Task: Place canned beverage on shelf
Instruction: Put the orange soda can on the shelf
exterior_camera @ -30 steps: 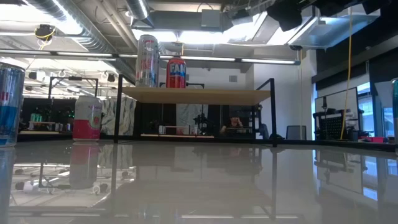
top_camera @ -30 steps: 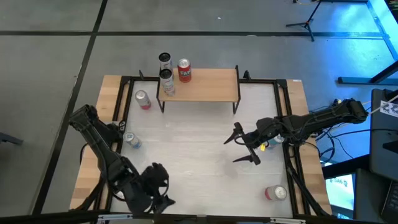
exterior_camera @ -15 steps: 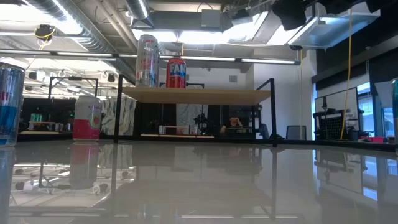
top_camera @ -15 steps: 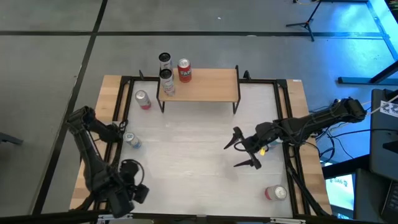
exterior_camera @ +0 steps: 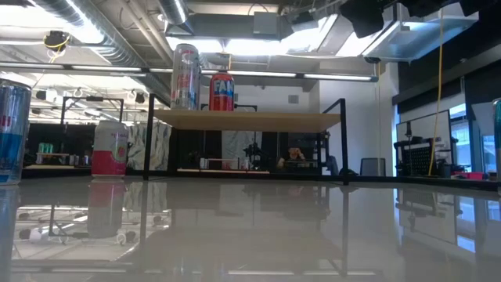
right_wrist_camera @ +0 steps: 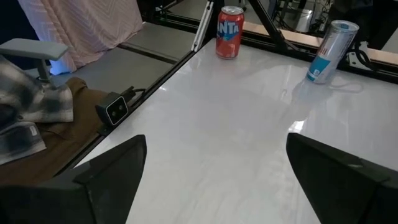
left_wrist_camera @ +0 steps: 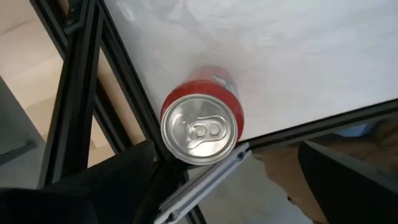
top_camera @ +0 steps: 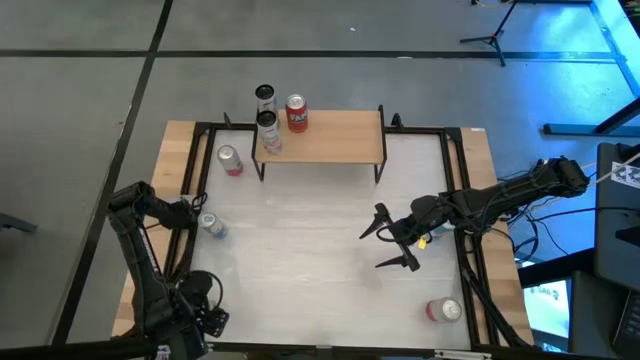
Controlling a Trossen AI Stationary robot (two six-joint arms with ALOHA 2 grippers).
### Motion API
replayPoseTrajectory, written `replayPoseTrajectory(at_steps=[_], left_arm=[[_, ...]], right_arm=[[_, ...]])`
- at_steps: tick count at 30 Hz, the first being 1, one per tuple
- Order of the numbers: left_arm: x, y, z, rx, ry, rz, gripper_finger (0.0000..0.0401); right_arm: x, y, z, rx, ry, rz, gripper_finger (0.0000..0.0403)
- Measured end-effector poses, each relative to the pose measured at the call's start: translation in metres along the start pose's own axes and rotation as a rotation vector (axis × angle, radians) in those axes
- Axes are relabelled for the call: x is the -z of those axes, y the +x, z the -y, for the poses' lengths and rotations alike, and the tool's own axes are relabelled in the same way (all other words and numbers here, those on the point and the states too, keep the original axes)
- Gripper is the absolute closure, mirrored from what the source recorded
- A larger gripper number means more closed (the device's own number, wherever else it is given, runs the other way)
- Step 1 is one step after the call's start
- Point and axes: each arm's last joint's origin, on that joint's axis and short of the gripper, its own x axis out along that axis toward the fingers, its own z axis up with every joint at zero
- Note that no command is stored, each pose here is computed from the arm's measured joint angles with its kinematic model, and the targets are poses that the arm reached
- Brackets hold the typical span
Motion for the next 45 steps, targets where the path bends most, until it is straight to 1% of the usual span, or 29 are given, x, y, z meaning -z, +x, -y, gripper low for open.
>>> replayPoseTrajectory(at_steps=[5,10,17,20,24,30,32,34,41,45], left_arm=[[0.010,0.016,0.004,-0.049,0.018,0.028,0.0015],[0.016,0.024,0.004,-0.116,0.024,0.011,0.0015],[0.017,0.027,0.002,-0.087,0.013,0.054,0.0015],[0.016,0.036,0.001,-0.100,0.011,0.065,0.0015],[0.017,0.049,0.003,-0.083,0.027,0.049,0.0015],[0.016,0.067,0.003,-0.087,0.041,0.044,0.0016],[0.015,0.071,0.002,-0.087,0.060,0.042,0.0023],[0.015,0.075,0.003,-0.085,0.086,0.037,0.0039],[0.009,0.073,0.011,-0.071,0.184,0.014,0.0126],[-0.002,0.068,0.022,-0.065,0.249,0.020,0.0127]], right_arm=[[0.000,0.000,0.000,0.000,0.000,0.000,0.0022],[0.000,0.000,0.000,0.000,0.000,0.000,0.0022],[-0.001,0.000,0.000,0.001,-0.002,0.007,0.0022],[-0.001,0.000,0.000,0.001,-0.002,0.007,0.0022],[-0.001,0.000,0.000,0.001,-0.003,0.007,0.0022],[-0.002,0.000,0.000,0.002,-0.006,0.017,0.0022],[-0.002,0.000,0.000,0.003,-0.009,0.022,0.0022],[-0.002,0.000,0.000,0.003,-0.017,0.021,0.0022],[-0.001,0.002,0.001,0.002,-0.018,0.016,0.0022],[-0.001,0.002,0.001,0.002,-0.019,0.016,0.0022]])
